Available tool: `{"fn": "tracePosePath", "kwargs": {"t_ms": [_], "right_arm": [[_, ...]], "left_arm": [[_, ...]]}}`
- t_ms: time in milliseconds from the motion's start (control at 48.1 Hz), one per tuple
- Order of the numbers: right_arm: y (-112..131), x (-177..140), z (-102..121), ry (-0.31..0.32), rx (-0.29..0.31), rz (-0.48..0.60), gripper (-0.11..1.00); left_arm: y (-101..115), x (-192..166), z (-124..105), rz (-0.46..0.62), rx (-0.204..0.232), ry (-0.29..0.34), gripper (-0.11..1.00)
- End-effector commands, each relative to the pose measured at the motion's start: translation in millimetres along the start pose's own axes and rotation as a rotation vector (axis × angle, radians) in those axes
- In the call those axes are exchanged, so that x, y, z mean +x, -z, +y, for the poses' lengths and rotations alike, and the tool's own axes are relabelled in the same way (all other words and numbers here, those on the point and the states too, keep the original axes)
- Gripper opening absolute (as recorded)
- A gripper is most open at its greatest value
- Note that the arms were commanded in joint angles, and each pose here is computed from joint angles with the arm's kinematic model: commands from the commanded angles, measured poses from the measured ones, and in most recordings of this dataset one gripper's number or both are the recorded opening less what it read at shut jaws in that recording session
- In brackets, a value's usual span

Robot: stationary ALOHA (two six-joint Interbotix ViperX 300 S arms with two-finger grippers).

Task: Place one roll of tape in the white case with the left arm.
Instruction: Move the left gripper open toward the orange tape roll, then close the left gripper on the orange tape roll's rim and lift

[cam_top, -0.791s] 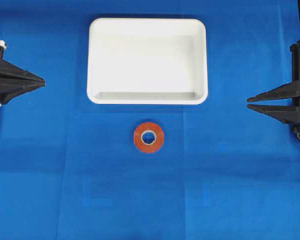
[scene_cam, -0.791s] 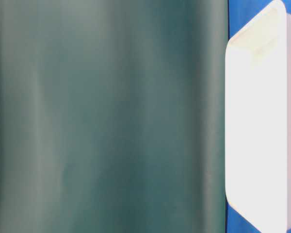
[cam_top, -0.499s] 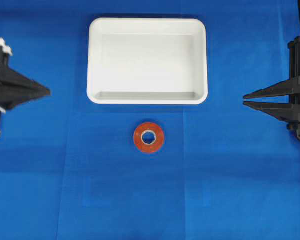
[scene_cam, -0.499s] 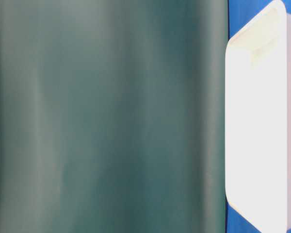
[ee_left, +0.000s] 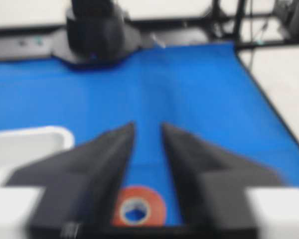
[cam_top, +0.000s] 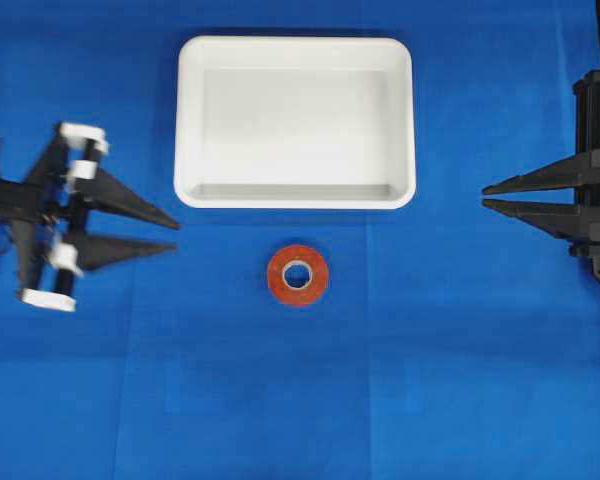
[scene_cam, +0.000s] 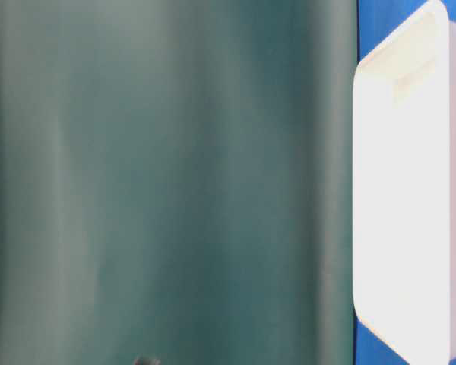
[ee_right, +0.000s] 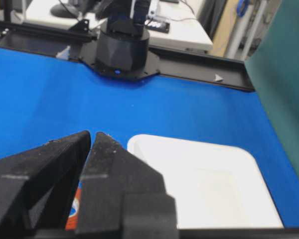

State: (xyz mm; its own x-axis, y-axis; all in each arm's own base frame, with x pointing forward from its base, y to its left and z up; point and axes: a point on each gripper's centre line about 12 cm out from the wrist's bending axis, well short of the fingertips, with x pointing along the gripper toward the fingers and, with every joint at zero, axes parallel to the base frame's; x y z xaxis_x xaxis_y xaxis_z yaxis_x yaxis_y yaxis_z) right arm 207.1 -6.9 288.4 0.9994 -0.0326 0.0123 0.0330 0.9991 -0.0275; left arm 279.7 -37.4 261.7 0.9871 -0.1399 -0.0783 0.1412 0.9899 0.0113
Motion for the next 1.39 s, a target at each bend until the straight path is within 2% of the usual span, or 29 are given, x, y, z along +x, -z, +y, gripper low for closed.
{"fn": "tracePosePath", "kwargs": {"t_ms": [0,104,187,354,520,874,1207,1373], "right_arm": [[-10.0,2.5,-1.6,0.007,0.0,-0.024,-0.11],[-7.5,2.3,-1.8,0.008,-0.002,-0.011,-0.11],[-6.1,2.6,-2.8,0.012,0.001,0.0,-0.11],[-2.5,2.8,-3.3,0.015,0.0,0.02,-0.11],[1.6,3.6,-4.8,0.022,0.0,0.047,-0.11],[7.3,4.3,-5.0,0.023,0.002,0.077,-0.11],[9.8,4.2,-4.6,0.021,0.002,0.09,-0.11],[10.8,4.3,-4.9,0.022,0.002,0.093,-0.11]], "left_arm": [[-8.8,17.9,-2.1,-0.009,-0.006,0.008,0.43],[-3.9,39.1,-1.9,0.037,-0.024,0.008,0.74],[3.2,54.3,-1.7,0.087,-0.044,0.005,0.89],[24.7,86.9,-6.4,0.252,-0.106,0.005,0.89],[43.4,112.8,-13.4,0.409,-0.129,0.005,0.88],[92.8,149.8,-15.4,0.665,-0.124,-0.015,0.89],[129.3,163.6,-13.1,0.807,-0.118,-0.032,0.91],[140.6,169.8,-9.8,0.837,-0.116,-0.04,0.91]]}}
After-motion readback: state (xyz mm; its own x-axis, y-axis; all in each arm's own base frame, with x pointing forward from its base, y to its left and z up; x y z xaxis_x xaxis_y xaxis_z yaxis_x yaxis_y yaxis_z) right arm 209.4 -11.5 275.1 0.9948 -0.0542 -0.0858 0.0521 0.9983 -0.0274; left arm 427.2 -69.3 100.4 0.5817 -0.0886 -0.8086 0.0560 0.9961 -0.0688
